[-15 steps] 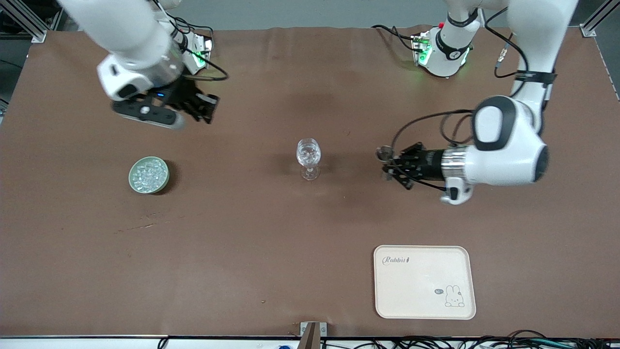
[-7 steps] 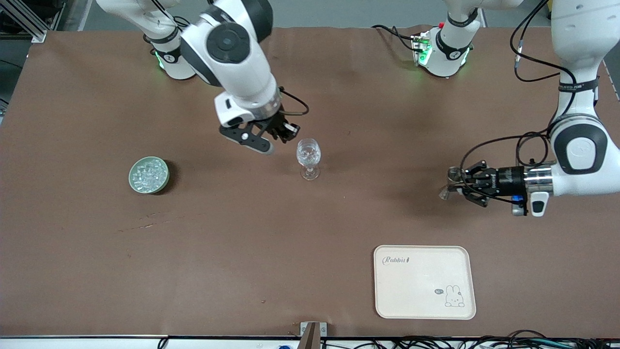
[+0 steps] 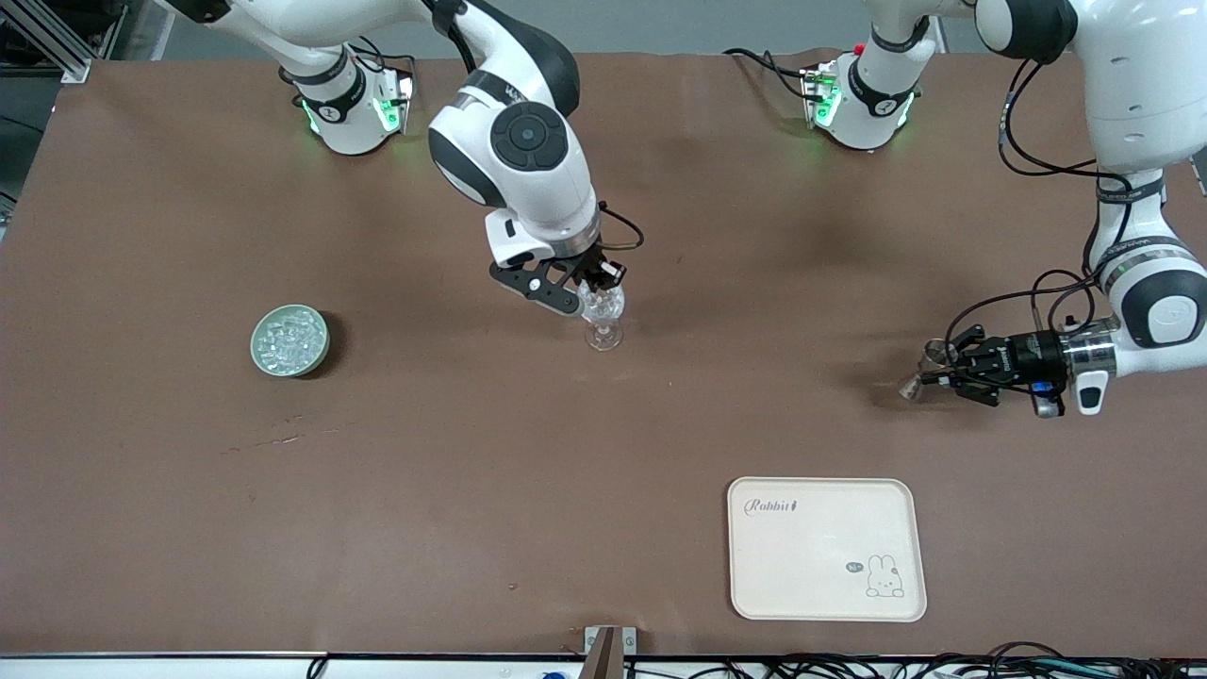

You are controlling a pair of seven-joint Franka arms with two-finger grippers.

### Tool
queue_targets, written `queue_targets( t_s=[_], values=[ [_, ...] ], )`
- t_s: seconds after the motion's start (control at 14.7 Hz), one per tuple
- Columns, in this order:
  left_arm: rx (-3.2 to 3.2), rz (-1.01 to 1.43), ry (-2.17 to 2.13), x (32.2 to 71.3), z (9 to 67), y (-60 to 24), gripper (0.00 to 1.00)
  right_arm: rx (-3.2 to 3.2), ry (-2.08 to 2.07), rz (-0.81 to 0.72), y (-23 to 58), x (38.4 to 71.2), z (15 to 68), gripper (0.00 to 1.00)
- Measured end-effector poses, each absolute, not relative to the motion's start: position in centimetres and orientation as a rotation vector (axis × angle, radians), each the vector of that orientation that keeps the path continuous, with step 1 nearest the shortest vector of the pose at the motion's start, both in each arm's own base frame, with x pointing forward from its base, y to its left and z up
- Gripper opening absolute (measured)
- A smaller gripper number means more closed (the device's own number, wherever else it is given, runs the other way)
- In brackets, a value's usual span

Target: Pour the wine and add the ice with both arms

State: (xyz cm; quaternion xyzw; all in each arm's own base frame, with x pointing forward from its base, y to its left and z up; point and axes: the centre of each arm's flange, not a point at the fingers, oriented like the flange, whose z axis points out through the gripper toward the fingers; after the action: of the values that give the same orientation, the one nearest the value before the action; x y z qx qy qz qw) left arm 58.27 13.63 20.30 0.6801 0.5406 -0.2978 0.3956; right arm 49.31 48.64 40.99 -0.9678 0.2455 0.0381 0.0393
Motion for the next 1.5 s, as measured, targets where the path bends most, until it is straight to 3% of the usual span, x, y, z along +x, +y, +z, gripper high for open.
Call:
queue_targets(
  t_s=[0.82,1.09,1.16,1.37,1.5],
  values=[
    [1.506,-0.701,1.501,53.1,13.1,23.9,0.2,-2.997,0.739,0.144,49.7,48.6,38.5,0.26],
    [1.462,-0.709,1.501,52.6,12.6,24.5,0.21,-2.99,0.746,0.139,49.7,48.8,38.8,0.61],
    [1.453,-0.712,1.501,52.5,12.4,24.5,0.26,-2.985,0.748,0.136,49.6,49.0,39.1,0.7],
    [1.415,-0.731,1.534,52.6,12.1,24.5,0.55,-2.969,0.766,0.118,48.9,50.0,41.7,0.98],
    [1.397,-0.739,1.555,53.4,12.6,24.6,0.73,-2.968,0.785,0.03,46.9,51.2,45.8,1.0]
  ],
)
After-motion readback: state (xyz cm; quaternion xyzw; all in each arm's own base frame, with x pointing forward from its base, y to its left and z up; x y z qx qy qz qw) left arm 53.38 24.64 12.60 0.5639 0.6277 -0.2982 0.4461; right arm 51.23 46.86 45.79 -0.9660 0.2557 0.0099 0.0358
